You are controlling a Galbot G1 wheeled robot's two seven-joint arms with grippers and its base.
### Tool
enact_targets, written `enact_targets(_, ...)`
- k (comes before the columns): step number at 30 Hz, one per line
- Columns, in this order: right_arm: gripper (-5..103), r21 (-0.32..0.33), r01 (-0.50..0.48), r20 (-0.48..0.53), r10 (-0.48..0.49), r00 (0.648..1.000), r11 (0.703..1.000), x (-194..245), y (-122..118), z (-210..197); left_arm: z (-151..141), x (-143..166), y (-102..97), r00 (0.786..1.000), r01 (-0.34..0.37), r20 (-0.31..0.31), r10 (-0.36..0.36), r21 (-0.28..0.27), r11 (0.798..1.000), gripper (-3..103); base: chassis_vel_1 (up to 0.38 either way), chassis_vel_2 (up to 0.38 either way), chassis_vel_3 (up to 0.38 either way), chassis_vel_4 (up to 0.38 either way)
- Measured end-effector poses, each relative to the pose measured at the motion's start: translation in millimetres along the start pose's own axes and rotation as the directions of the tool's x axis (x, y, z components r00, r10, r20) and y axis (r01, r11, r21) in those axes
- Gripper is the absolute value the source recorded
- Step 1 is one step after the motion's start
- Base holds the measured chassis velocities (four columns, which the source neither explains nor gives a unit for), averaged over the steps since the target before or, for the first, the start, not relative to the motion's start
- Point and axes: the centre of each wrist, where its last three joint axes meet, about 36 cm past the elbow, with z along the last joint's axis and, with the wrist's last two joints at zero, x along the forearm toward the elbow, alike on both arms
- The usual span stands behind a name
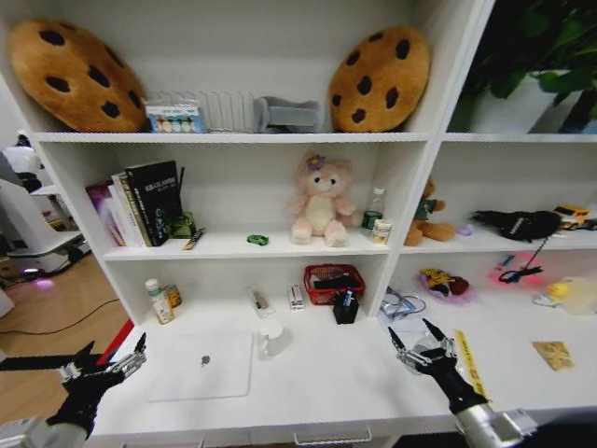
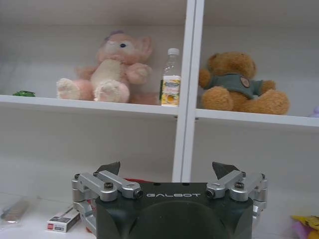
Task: Organize the objects on the table.
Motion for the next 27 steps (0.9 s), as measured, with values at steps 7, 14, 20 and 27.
enact_targets(7,100,0.061,-0.024,-0.043,0.026,0.999,0.998,7.9,-16.4,-4.1,-0.1,0.0,0.0,1.000,-0.001,0.000,0.001,0.000,1.000,100,-0.070,-0.132,0.127,0.101)
enact_targets(14,100,0.047,-0.070,-0.125,0.076,0.989,0.996,17.7,-21.0,5.0,0.0,0.0,0.1,1.000,0.000,0.000,0.000,0.000,1.000,100,0.021,0.048,-0.027,-0.064)
enact_targets(20,100,-0.020,-0.082,-0.210,0.075,0.975,0.996,2.3,-20.1,23.3,0.0,0.0,0.1,1.000,0.000,0.000,0.000,0.000,1.000,100,0.010,0.006,-0.007,-0.006)
enact_targets(27,100,-0.062,-0.091,-0.264,0.071,0.962,0.994,-12.0,-20.2,41.2,0.0,0.0,0.1,1.000,0.000,0.000,0.000,0.000,1.000,100,0.000,0.000,0.000,0.000)
